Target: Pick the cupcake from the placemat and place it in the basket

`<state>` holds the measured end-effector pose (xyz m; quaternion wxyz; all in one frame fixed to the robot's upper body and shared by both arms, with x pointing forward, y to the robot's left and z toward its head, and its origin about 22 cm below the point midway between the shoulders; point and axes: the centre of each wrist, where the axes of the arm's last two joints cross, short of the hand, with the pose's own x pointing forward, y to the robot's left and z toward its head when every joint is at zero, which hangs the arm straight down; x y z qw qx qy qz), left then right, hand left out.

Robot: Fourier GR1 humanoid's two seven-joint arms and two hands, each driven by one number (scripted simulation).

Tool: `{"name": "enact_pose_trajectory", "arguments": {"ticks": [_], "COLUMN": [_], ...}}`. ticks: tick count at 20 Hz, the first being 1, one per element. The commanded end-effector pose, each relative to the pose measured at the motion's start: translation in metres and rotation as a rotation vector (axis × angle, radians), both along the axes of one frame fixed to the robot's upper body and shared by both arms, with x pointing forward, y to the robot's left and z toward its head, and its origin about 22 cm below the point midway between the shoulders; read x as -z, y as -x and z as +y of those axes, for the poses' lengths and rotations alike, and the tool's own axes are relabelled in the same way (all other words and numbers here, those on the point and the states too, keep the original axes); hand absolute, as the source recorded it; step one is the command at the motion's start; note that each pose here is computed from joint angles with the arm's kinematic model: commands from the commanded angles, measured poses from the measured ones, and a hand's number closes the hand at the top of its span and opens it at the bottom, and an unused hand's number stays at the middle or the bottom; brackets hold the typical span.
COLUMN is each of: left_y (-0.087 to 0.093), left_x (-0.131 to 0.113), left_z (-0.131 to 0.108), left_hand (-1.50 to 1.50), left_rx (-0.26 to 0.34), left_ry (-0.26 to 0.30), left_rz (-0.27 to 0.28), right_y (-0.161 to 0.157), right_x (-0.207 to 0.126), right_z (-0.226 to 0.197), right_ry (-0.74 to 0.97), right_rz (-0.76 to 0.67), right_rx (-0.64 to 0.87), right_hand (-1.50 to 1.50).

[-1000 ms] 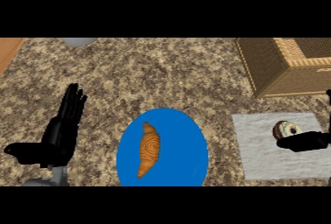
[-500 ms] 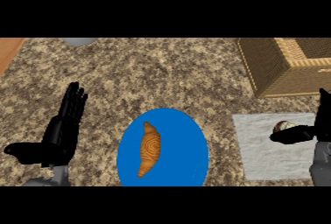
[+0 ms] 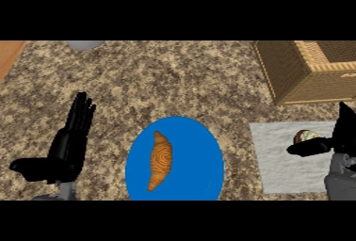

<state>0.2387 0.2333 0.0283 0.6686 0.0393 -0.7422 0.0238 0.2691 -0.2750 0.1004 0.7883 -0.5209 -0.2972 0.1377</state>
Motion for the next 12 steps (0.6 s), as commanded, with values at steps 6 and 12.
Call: {"name": "enact_pose_trajectory", "arguments": {"ticks": [6, 12], "left_y": [-0.004, -0.014], "left_x": [0.004, 0.006], "left_z": [-0.003, -0.004], "left_hand": [0.0, 0.0], "left_rx": [-0.005, -0.016], "left_ry": [-0.001, 0.006], "left_rz": [-0.004, 0.0], "right_y": [0.007, 0.014], "right_x": [0.014, 0.032], "right_z": [-0.024, 0.002], "right_ry": [-0.046, -0.057], "right_rz": [0.098, 0.108], "right_rx": [0.103, 0.083], "right_hand": [-1.5, -1.5]}}
